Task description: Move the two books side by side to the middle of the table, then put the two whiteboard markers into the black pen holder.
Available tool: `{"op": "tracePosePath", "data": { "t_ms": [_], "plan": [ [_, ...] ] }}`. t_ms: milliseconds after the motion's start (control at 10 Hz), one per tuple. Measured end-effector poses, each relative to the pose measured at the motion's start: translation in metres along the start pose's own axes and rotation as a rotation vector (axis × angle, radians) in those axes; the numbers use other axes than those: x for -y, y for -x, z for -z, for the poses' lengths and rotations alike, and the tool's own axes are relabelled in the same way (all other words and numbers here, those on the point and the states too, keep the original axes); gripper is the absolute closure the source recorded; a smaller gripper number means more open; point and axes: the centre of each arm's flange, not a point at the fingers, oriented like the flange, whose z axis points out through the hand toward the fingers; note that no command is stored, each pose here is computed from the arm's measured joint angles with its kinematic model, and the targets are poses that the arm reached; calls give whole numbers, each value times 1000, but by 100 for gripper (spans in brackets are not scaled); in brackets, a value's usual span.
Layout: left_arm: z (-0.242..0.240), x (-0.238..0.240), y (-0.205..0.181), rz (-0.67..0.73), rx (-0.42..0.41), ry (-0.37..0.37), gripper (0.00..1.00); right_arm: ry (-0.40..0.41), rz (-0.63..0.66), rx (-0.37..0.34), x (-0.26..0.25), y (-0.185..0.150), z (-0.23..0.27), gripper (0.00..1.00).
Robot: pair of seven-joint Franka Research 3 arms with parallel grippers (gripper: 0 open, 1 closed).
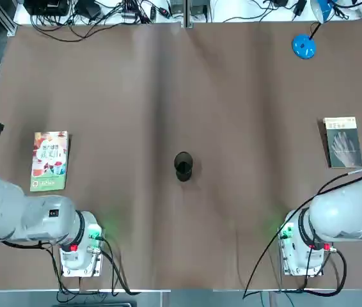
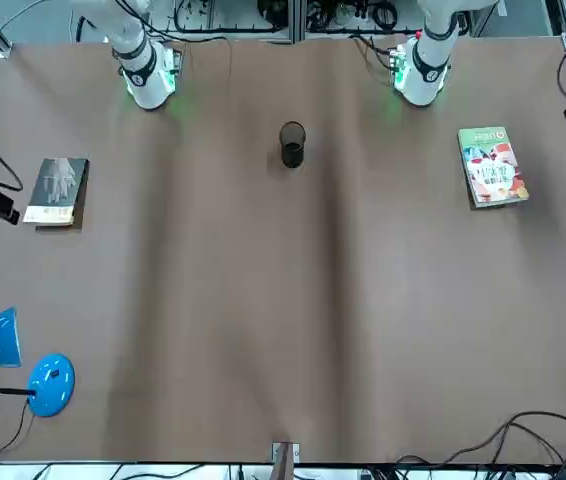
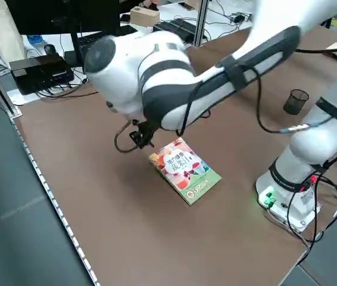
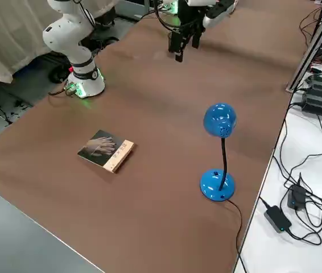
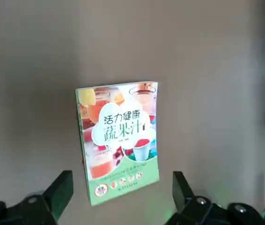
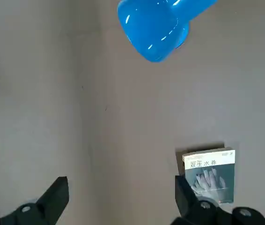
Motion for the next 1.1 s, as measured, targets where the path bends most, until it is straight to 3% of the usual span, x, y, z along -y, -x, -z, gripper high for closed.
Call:
{"op": "tracePosePath", "data": {
  "t_ms": [400, 800, 1100],
  "plan": [
    [-59, 57, -23, -28, 85, 1, 11, -1, 74, -8, 4, 1, 3, 0],
    [-111, 91, -33, -31, 117, 24, 11, 0, 119, -18, 19, 6, 11, 0],
    [-157, 100, -35, -13, 138, 88, 13, -72, 39, 83, -21, -6, -43, 0]
  ]
}}
